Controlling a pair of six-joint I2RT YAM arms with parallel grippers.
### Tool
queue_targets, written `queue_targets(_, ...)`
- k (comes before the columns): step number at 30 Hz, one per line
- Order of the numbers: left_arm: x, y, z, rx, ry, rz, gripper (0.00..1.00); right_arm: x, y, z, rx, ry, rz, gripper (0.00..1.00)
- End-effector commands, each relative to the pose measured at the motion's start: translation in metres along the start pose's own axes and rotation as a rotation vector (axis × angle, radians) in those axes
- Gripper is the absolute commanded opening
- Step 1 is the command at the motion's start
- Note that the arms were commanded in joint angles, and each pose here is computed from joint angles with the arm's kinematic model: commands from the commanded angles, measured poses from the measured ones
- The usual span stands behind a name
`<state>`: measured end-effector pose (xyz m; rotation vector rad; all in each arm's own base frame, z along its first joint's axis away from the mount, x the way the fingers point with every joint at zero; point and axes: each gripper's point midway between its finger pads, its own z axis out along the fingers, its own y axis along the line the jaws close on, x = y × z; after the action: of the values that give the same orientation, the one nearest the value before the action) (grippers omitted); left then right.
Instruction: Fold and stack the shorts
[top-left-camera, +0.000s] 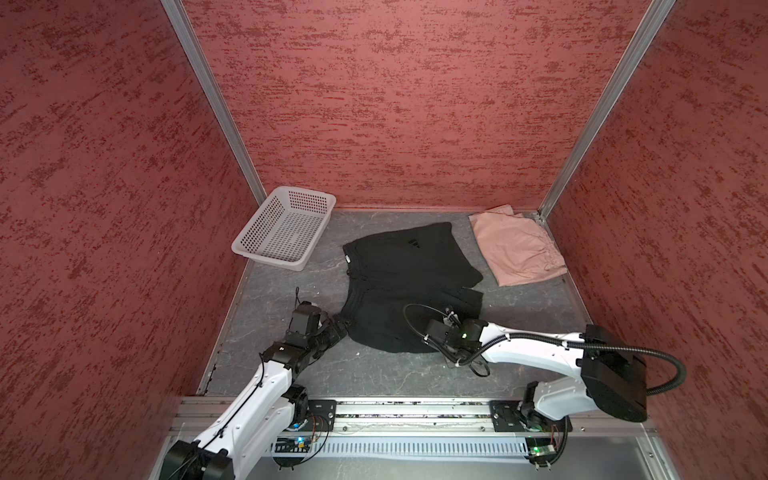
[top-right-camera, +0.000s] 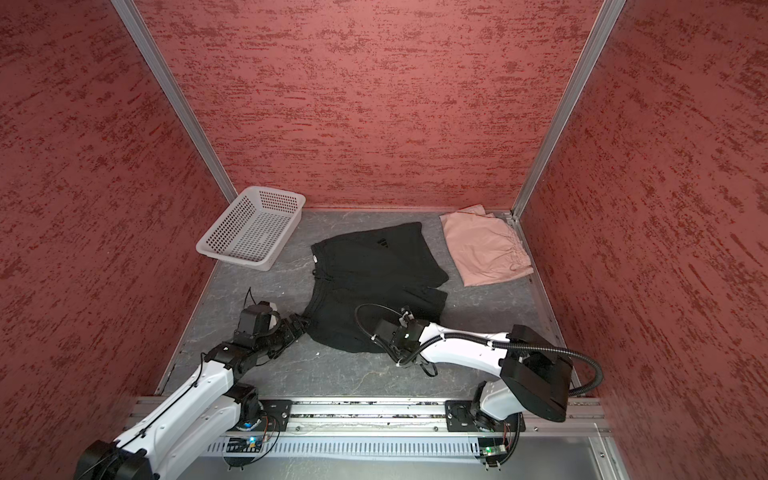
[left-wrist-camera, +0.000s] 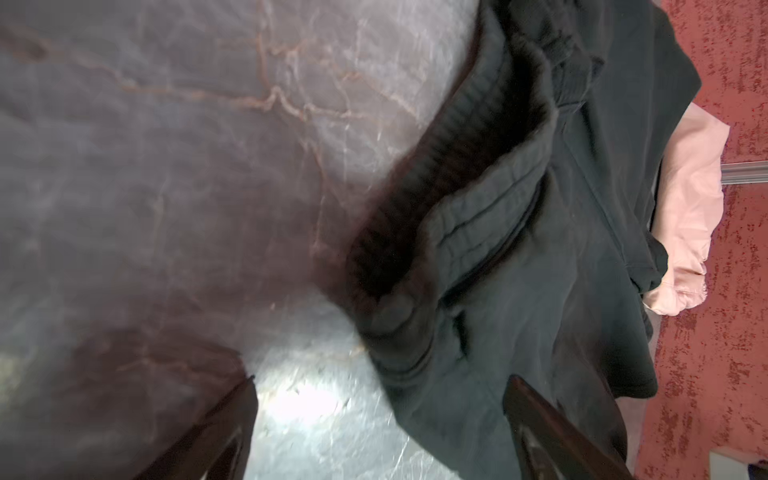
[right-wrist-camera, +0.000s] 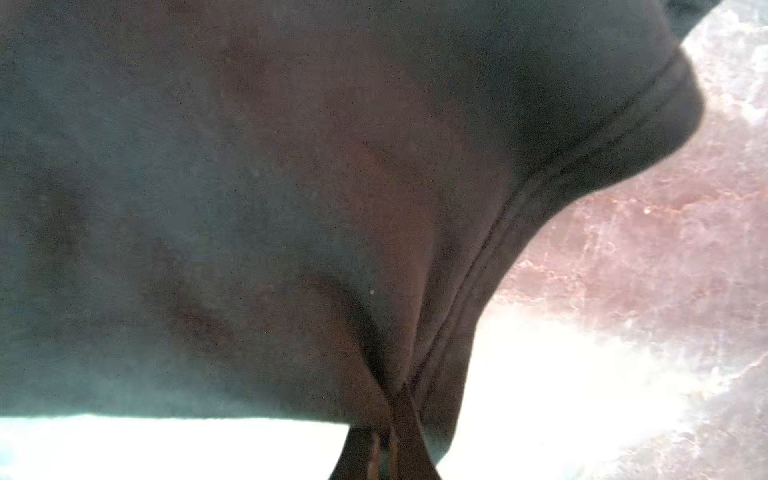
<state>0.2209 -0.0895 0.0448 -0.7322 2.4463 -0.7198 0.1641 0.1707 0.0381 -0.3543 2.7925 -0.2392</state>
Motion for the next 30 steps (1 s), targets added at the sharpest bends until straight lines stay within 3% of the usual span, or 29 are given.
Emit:
queue_targets(1, -0.021, -0.022, 0.002, 0.047, -0.059, 0.039, 0.88, -0.005, 0.005, -0.003, -0.047, -0.02, 0.041, 0.0)
queue_targets(6, -0.016, -0.02, 0.015, 0.018, 0.001, 0.058, 0.79, -0.007, 0.004, -0.007, -0.073, -0.036, 0.068, 0.0)
queue_targets(12, -0.022, -0.015, 0.02, -0.015, -0.005, 0.093, 0.74, -0.008, 0.001, -0.014, -0.107, -0.052, 0.098, 0.0)
queue_targets(19, -0.029, -0.016, 0.026, -0.009, -0.03, 0.107, 0.58, -0.012, -0.001, -0.022, -0.132, -0.077, 0.116, 0.0)
queue_targets(23, -0.032, -0.019, 0.031, 0.003, -0.027, 0.117, 0.33, -0.014, -0.001, -0.027, -0.146, -0.09, 0.127, 0.0)
queue_targets(27, -0.031, -0.016, 0.033, -0.019, 0.011, 0.124, 0.02, -0.017, -0.003, -0.032, -0.157, -0.109, 0.137, 0.0)
queue_targets(30, -0.034, -0.018, 0.026, -0.018, 0.004, 0.124, 0.0, -0.019, -0.005, -0.034, -0.156, -0.113, 0.154, 0.0)
